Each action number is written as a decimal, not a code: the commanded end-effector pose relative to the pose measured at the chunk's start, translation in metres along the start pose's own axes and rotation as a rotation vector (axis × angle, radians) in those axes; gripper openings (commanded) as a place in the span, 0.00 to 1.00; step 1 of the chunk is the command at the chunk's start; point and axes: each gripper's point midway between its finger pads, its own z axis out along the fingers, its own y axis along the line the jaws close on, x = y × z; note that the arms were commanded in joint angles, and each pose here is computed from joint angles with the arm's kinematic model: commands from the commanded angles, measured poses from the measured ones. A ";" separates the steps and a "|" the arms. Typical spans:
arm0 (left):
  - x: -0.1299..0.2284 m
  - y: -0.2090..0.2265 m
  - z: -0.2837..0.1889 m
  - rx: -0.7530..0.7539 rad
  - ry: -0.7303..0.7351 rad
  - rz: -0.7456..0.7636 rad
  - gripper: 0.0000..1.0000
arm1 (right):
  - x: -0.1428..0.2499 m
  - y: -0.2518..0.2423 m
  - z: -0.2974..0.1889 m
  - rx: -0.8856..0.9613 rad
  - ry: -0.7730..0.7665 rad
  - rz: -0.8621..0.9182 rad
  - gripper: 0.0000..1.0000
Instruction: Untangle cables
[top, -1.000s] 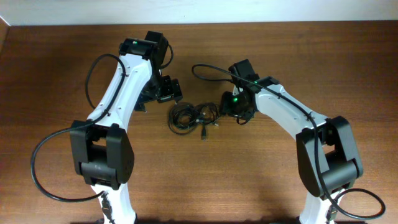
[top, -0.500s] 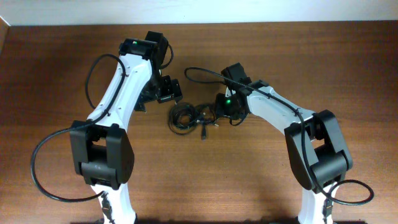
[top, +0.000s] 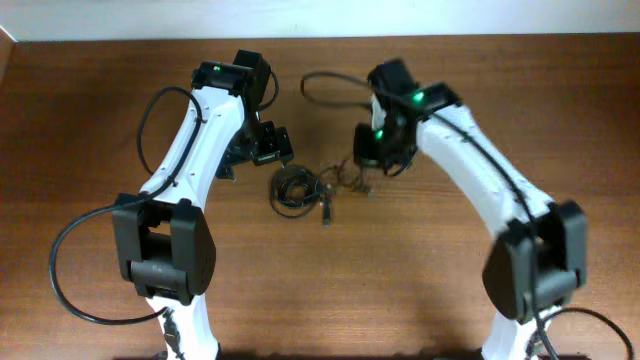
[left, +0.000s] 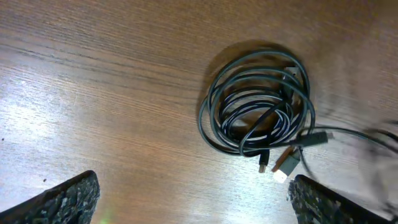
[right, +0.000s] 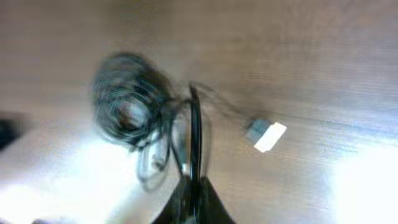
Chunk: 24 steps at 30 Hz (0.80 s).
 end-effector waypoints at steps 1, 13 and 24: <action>0.000 0.003 0.004 -0.016 0.006 -0.013 0.99 | -0.014 0.040 -0.100 -0.084 -0.185 -0.087 0.04; 0.000 0.003 0.004 -0.015 0.006 -0.013 0.99 | 0.011 0.059 -0.363 -0.217 -0.822 -0.132 0.04; 0.001 0.000 0.004 -0.016 0.006 -0.005 0.99 | 0.035 -0.049 -0.299 0.265 -0.603 0.258 0.04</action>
